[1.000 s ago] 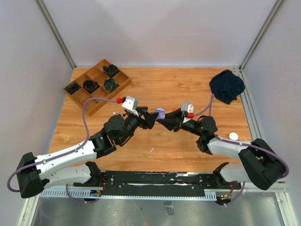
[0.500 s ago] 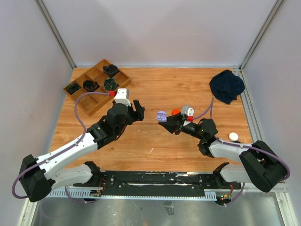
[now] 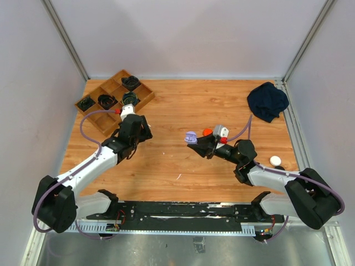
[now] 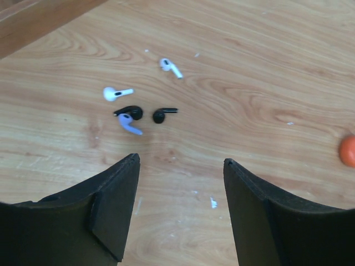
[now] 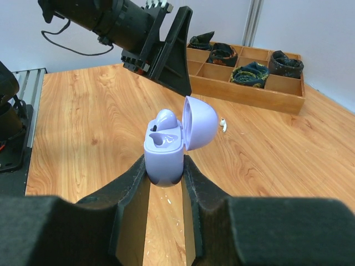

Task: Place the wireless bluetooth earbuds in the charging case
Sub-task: Pick up the earbud from the center of the board.

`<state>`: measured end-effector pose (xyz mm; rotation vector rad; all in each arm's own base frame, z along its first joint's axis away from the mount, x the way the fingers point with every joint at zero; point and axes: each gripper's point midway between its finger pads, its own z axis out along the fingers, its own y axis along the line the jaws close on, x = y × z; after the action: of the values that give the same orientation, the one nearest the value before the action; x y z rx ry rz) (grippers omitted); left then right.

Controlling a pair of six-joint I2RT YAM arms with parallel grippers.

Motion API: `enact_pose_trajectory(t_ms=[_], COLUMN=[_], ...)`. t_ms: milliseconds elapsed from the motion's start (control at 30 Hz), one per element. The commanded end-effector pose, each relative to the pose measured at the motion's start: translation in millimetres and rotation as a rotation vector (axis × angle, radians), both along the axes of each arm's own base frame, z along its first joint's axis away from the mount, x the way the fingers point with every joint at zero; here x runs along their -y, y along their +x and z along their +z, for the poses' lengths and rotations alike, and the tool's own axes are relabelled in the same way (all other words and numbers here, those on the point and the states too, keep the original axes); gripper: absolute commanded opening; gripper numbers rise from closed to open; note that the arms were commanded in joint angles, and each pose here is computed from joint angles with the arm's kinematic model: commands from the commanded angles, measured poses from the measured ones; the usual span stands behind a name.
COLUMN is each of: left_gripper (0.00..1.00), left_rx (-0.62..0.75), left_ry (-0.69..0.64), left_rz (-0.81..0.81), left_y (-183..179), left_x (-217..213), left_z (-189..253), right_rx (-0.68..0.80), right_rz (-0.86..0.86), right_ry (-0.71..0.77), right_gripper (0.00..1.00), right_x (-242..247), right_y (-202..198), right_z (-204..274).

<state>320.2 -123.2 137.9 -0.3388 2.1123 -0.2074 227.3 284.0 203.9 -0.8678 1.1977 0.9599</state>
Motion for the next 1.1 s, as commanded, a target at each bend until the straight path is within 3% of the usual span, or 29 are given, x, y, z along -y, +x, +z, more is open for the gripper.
enact_pose_trajectory(t_ms=[0,400,767,1067], left_gripper=[0.65,0.42,0.36,0.38], left_rx=[-0.043,-0.124,-0.185,-0.185], left_ry=[0.000,0.030,0.062,0.033], left_rz=[0.075,0.152,0.162,0.144], left_y=[2,23,39,42], left_x=[-20,-45,-52,-46], left_z=[-22,-69,-100,-98], right_rx=[0.049,0.043,0.036,0.035], right_rz=[-0.041,-0.038,-0.038,-0.037], right_ry=[0.013,0.006,-0.002,-0.005], right_gripper=[0.16,0.16,0.16,0.16], right_x=[9,8,8,8], right_y=[8,8,8,9], right_z=[10,7,5,4])
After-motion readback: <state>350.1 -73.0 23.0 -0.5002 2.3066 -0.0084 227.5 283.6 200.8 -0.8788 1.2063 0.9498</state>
